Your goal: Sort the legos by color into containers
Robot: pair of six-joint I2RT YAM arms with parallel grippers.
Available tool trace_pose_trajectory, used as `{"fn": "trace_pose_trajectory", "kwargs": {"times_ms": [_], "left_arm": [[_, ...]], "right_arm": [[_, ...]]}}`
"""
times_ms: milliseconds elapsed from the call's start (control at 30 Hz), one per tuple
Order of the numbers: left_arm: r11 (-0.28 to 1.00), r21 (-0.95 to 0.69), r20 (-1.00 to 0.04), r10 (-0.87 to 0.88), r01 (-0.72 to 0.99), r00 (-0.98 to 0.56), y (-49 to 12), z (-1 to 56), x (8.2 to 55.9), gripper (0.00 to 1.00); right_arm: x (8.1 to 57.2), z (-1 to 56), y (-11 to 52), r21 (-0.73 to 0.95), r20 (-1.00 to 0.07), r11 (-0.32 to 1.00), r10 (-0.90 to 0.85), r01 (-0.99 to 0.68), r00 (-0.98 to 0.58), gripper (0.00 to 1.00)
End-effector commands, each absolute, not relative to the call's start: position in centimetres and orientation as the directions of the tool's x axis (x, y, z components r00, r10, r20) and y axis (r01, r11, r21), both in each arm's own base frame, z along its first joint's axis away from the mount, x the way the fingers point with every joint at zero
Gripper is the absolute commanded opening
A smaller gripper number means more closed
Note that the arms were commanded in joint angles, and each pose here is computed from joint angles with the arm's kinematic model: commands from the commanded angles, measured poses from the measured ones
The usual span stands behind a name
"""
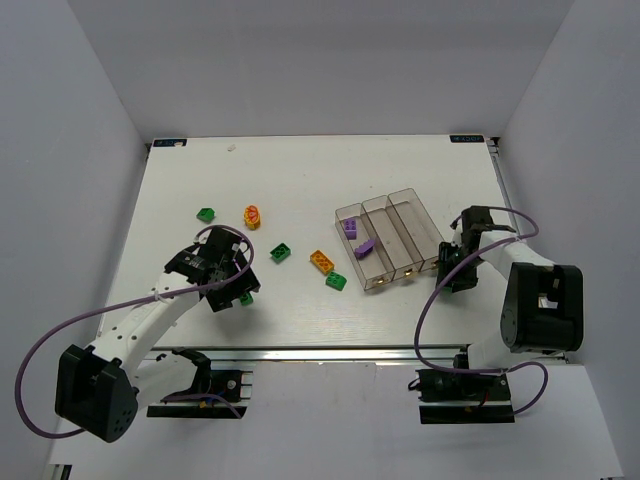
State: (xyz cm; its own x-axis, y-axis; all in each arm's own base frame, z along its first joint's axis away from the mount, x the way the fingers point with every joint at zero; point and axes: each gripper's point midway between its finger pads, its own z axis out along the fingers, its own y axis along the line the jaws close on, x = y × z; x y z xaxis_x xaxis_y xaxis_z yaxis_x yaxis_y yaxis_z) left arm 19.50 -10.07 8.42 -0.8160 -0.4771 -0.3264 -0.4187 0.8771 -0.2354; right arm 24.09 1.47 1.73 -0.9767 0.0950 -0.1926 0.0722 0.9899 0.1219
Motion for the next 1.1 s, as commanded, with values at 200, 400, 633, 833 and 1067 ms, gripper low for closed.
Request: {"fn": "trace_pose_trajectory", "kwargs": {"times_ms": [200, 400, 633, 833, 1067], "left_arm": [[0.868, -0.252, -0.349, -0.494, -0.428, -0.796, -9.8, 9.1, 19.7, 0.8], [0.863, -0.255, -0.35, -0.503, -0.436, -0.79, -9.8, 8.9, 19.7, 0.8], [0.867, -0.264, -0.358, -0.495, -0.423, -0.792, -10.3, 8.8, 20.7, 0.8], [0.883, -0.248, -0.374, -0.467, -0.398, -0.801, -10.5, 9.4, 21.8, 0.8], [0.89, -0.239, -0.382, -0.455, -0.389, -0.805, -10.5, 9.5, 22.1, 0.8]], "right_arm": [[26.2, 2.6, 0.9, 0.1, -0.228, 0.991, 0.111, 0.09, -0.967, 0.34], [25.4, 5.7, 2.4, 0.186, -0.234, 0.979, -0.039, -0.084, -0.971, 0.22], [21.6, 12.2, 6.0, 0.328, -0.398, 0.724, -0.477, -0.607, -0.784, 0.08], [24.8, 17.2, 8.9, 0.255, -0.641, 0.591, -0.49, -0.766, -0.591, 0.04], [31.9, 19.3, 11.9, 0.241, -0.71, 0.613, -0.418, -0.753, -0.567, 0.03]]}}
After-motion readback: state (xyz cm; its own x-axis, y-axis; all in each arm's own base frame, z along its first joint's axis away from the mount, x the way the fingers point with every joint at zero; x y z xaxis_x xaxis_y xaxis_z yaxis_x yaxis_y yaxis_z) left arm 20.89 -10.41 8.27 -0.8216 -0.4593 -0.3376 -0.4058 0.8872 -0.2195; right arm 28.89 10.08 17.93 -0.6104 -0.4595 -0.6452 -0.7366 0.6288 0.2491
